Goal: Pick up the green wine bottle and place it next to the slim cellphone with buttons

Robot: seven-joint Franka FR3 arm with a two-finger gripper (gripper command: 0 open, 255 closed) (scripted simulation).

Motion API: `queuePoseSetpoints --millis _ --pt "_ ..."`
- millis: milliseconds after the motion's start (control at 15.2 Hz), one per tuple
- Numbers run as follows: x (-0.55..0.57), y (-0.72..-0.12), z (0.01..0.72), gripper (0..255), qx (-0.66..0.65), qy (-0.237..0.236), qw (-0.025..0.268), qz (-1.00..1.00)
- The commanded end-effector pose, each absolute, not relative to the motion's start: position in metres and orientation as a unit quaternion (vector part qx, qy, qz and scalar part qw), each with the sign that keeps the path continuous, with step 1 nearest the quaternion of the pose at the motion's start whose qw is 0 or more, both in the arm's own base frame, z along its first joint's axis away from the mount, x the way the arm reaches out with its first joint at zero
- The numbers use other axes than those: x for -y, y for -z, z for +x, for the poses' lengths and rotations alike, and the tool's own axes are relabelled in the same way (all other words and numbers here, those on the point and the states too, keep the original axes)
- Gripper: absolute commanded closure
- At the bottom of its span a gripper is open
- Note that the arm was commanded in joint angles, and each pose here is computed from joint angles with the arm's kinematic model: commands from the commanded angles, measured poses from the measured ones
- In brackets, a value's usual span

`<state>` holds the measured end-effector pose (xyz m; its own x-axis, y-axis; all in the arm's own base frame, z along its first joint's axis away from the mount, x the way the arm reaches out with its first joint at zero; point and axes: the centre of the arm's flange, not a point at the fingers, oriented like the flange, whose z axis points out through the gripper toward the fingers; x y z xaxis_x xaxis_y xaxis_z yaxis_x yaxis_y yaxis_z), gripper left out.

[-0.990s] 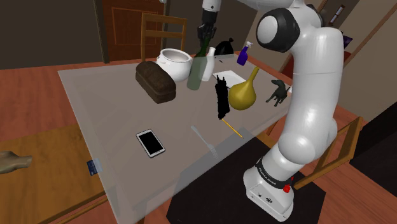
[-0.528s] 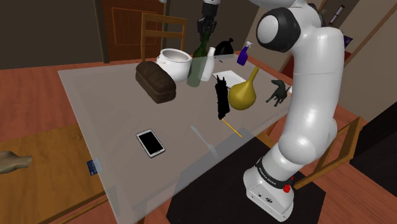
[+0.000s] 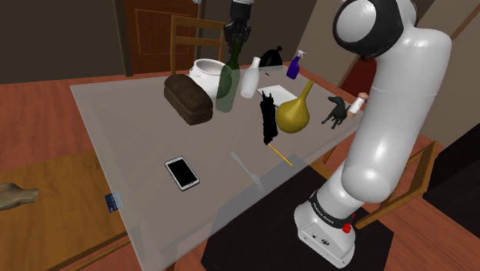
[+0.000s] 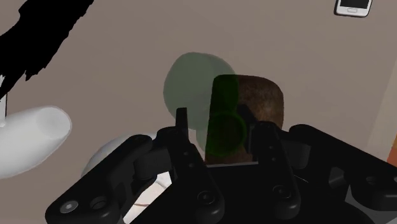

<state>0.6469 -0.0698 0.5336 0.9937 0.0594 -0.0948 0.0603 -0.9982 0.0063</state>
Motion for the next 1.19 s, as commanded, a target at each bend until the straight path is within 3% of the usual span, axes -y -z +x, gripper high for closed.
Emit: queuePoseSetpoints --millis 0,1122 --pt "0.044 -0.534 0.639 255 -0.029 0.047 0.005 0.998" --pt "-0.174 -0.535 0.585 255 -0.029 0.047 0.005 0.998"
